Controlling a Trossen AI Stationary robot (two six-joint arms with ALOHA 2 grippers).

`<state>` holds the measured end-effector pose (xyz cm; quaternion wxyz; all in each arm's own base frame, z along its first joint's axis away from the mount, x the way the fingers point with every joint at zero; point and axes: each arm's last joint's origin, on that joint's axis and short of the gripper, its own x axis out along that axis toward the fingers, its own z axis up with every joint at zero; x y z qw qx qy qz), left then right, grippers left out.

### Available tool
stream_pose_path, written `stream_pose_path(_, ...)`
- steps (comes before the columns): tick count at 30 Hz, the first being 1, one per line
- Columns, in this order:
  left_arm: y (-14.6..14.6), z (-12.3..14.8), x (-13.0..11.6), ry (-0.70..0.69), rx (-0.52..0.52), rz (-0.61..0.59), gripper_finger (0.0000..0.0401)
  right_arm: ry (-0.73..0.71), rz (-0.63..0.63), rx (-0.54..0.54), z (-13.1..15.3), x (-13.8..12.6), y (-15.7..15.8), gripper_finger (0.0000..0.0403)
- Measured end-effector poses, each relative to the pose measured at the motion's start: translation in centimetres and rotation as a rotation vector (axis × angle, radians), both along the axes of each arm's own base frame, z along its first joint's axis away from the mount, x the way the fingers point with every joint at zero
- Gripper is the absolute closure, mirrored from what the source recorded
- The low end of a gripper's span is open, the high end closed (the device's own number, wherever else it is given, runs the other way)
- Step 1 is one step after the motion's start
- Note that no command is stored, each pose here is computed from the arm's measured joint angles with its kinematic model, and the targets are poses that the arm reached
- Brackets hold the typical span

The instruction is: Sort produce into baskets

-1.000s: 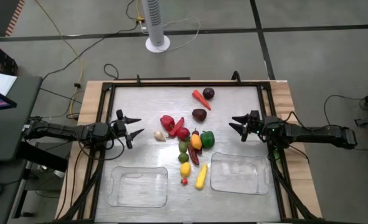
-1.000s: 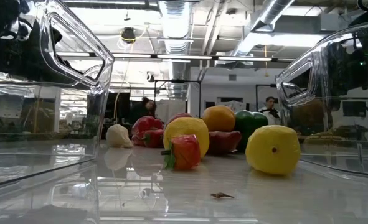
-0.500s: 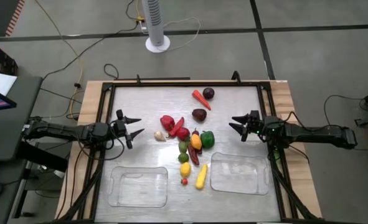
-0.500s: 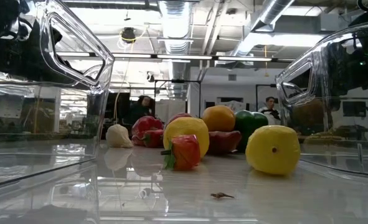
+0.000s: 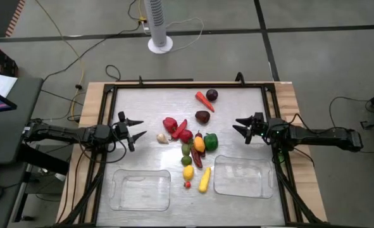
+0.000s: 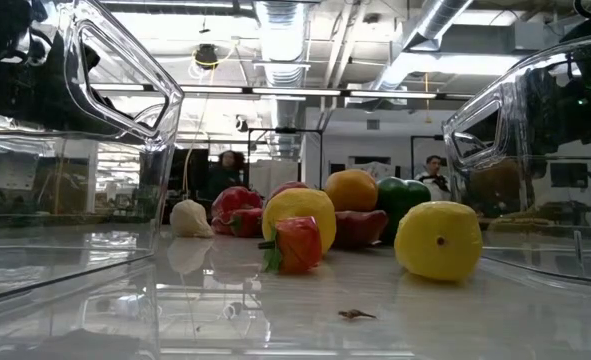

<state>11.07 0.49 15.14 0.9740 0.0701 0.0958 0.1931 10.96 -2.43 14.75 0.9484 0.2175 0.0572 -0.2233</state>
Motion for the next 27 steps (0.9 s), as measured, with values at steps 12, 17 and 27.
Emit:
stream_pose_path(12, 0.0, 0.0, 0.0, -0.020, -0.044, 0.007, 0.0182, 0.000, 0.000, 0.000, 0.0, 0.0, 0.0, 0.0147)
stream_pose_path(17, -0.1, 0.6, 0.1, -0.169, -0.265, 0.014, 0.0182, 0.000, 0.000, 0.000, 0.0, 0.0, 0.0, 0.0147)
stream_pose_path(27, 0.1, 1.0, 0.1, -0.223, -0.264, 0.071, 0.0182, -0.028, -0.007, -0.005, 0.3, 0.0, 0.0, 0.0147)
